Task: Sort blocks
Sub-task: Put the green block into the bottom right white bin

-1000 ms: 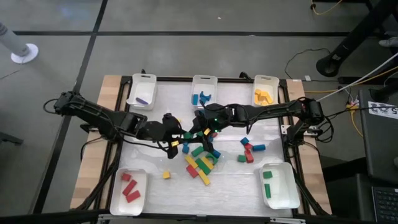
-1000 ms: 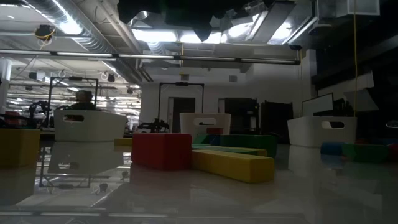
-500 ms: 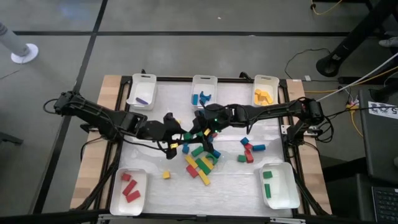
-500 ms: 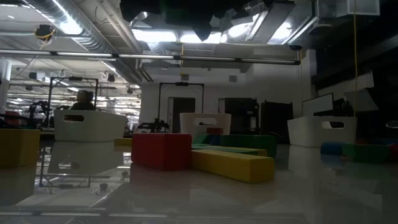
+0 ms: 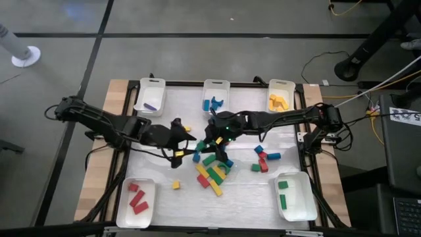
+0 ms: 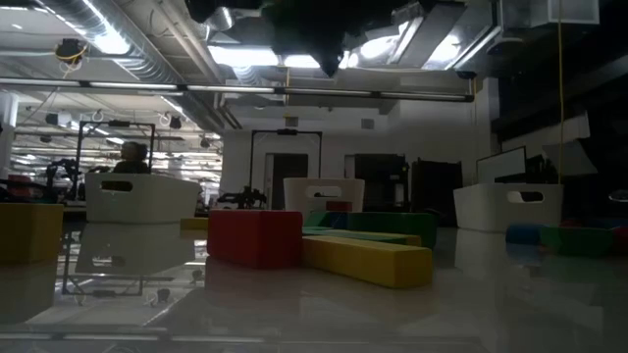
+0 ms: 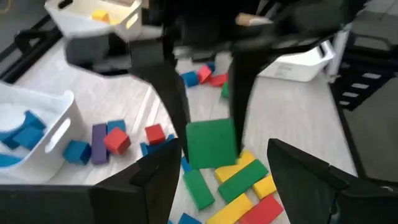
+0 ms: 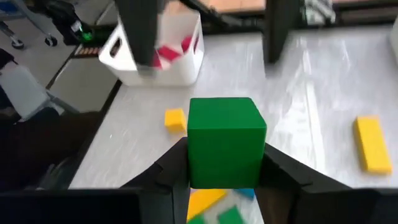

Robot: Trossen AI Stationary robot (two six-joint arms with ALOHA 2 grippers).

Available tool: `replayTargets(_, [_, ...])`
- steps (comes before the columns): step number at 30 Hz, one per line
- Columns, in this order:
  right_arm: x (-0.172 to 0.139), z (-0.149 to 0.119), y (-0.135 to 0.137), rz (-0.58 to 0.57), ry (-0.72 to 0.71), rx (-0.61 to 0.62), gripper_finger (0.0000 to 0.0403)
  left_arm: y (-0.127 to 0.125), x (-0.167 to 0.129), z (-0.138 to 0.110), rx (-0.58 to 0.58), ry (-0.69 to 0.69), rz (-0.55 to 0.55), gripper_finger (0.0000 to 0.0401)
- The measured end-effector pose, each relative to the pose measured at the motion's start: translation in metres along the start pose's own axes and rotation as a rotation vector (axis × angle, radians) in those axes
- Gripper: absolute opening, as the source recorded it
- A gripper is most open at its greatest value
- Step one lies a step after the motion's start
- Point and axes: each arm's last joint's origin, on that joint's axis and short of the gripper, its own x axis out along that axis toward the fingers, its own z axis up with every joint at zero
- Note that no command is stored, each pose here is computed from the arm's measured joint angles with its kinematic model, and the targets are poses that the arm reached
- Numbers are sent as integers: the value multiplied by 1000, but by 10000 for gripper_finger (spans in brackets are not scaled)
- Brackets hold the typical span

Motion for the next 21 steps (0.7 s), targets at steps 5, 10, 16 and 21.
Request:
replayTargets(5, [-1,-13,1,44,132,87,139,6,-19,3,28,-13,-7,227])
replayTargets(10, [-5,-29,5,143,310,278,139,12,-32,-4,52,54,16,227])
replayTargets(16, [-12,-51,18,175,580,505,139,14,-28,-13,75,127,48,227])
replayTargets(21, [-19,-70,41,122,800,551,139,14,-18,-23,85,153,71,227])
